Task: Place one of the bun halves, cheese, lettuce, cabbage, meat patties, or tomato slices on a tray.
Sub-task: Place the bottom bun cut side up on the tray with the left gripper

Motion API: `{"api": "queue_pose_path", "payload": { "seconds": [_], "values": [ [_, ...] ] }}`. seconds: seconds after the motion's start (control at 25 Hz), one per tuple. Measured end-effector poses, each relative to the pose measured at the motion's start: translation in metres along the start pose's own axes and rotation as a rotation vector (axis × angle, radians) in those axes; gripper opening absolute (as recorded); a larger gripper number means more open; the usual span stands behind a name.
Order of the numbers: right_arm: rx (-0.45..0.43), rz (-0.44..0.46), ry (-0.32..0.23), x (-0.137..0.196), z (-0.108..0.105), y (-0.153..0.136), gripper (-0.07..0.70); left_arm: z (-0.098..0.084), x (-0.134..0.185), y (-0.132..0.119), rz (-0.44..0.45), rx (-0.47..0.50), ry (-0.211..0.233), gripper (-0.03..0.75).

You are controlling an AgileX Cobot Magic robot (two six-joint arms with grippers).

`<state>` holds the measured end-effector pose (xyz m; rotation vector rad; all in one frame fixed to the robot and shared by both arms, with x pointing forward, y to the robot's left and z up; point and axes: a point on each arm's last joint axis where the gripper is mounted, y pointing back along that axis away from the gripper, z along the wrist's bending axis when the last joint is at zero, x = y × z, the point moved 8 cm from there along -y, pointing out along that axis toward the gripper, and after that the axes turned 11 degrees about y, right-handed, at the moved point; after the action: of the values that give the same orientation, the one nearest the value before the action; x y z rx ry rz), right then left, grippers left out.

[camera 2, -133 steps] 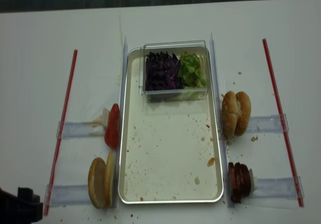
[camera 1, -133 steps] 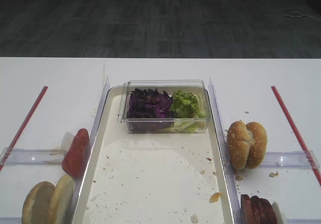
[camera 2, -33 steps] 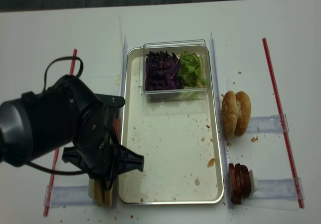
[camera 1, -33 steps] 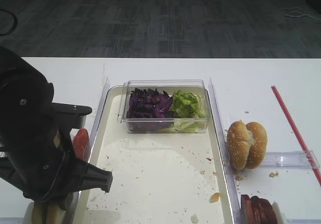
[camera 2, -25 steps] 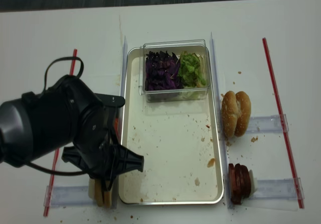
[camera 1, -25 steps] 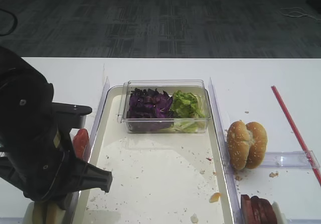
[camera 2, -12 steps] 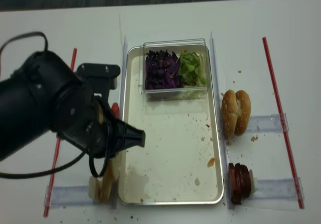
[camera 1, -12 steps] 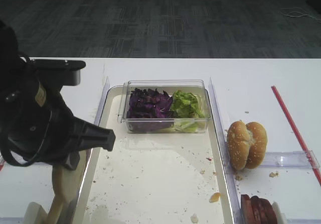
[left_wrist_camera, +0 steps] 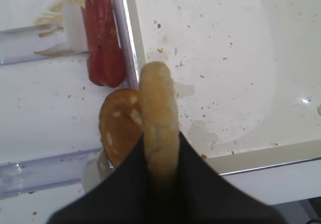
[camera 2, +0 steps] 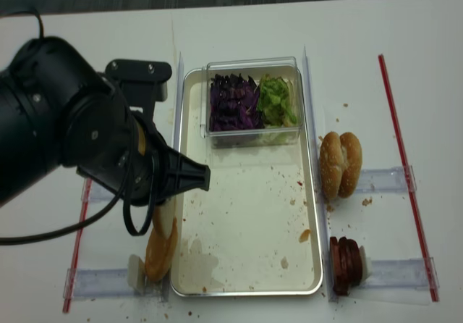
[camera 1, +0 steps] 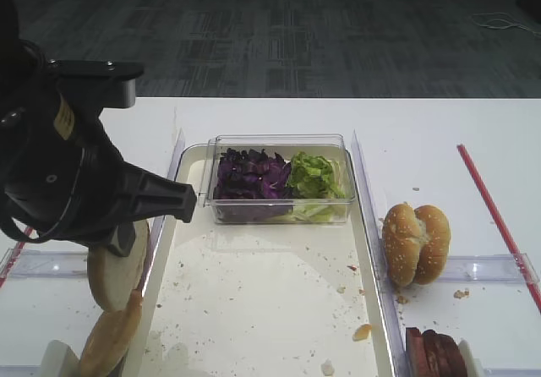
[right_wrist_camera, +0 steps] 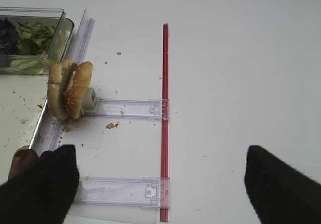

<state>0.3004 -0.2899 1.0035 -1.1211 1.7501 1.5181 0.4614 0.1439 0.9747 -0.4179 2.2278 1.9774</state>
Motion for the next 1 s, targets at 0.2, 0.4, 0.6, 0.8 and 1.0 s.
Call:
{"api": "queue_pose_path", "payload": {
  "seconds": [0.2, 0.4, 0.6, 0.8, 1.0],
  "values": [
    [0.0, 0.0, 0.0, 0.0, 0.0, 0.0, 0.693, 0.0, 0.0, 0.0, -0.002, -0.001, -0.004, 0.064],
    [0.0, 0.0, 0.0, 0.0, 0.0, 0.0, 0.693, -0.007, -0.003, 0.0, -0.018, 0.039, 0.0, 0.063],
    [0.0, 0.0, 0.0, 0.0, 0.0, 0.0, 0.693, -0.028, -0.003, 0.002, -0.018, 0.165, -0.007, 0.063],
    [0.0, 0.0, 0.0, 0.0, 0.0, 0.0, 0.693, -0.053, 0.0, 0.008, -0.006, 0.316, -0.027, 0.063],
    [0.0, 0.0, 0.0, 0.0, 0.0, 0.0, 0.693, -0.071, 0.003, 0.015, 0.007, 0.427, -0.03, 0.062]
  ]
}}
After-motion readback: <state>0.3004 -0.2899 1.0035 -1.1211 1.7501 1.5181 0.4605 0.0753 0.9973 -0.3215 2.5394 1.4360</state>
